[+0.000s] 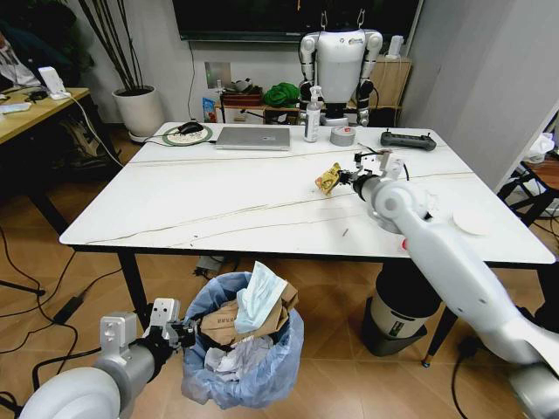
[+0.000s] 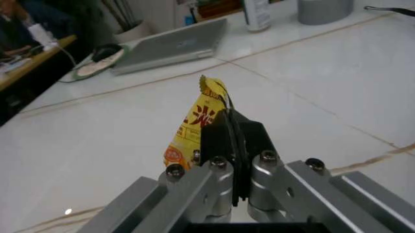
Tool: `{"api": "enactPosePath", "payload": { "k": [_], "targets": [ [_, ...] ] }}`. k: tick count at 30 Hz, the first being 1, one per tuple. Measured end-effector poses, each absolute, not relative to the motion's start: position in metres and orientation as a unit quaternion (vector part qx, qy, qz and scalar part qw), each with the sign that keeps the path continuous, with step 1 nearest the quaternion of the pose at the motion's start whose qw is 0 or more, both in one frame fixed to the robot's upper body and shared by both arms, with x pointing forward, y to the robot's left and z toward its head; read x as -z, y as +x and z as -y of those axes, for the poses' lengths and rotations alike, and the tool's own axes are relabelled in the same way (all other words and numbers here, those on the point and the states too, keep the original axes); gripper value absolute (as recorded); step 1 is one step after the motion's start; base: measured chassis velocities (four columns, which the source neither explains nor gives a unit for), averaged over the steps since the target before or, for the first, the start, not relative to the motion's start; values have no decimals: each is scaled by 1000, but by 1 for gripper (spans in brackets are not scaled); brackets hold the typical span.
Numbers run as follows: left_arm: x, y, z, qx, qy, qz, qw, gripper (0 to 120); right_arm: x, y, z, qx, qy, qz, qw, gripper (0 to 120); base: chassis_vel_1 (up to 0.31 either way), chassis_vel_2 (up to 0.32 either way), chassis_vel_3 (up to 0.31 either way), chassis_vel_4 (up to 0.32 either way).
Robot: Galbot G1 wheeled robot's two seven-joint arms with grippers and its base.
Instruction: Pick up the trash bin and place the trash from the table into it.
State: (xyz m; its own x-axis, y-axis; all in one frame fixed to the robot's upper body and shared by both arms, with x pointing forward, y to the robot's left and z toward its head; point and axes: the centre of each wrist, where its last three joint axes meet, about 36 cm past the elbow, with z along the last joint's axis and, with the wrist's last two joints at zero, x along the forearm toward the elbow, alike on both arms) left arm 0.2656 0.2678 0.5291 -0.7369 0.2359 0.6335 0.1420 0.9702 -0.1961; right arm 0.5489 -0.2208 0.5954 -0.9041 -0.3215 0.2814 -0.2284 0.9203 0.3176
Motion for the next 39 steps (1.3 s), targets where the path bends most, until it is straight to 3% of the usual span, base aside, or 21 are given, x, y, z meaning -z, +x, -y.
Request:
{"api": "enactPosePath", "payload": {
  "k": [8, 24, 39],
  "targets": [
    [-526, 264, -264, -71, -104, 927, 353, 0, -618, 503, 203, 142, 200, 957, 155, 0, 0, 0, 0, 0],
    [-525, 267, -267, -72, -99, 927, 355, 0, -663, 436, 209, 144, 270, 945, 117, 0, 0, 0, 0, 0],
    [-519, 270, -268, -74, -85, 927, 357, 0, -666, 358, 196, 119, 376, 910, 127, 0, 0, 0, 0, 0]
  ]
}}
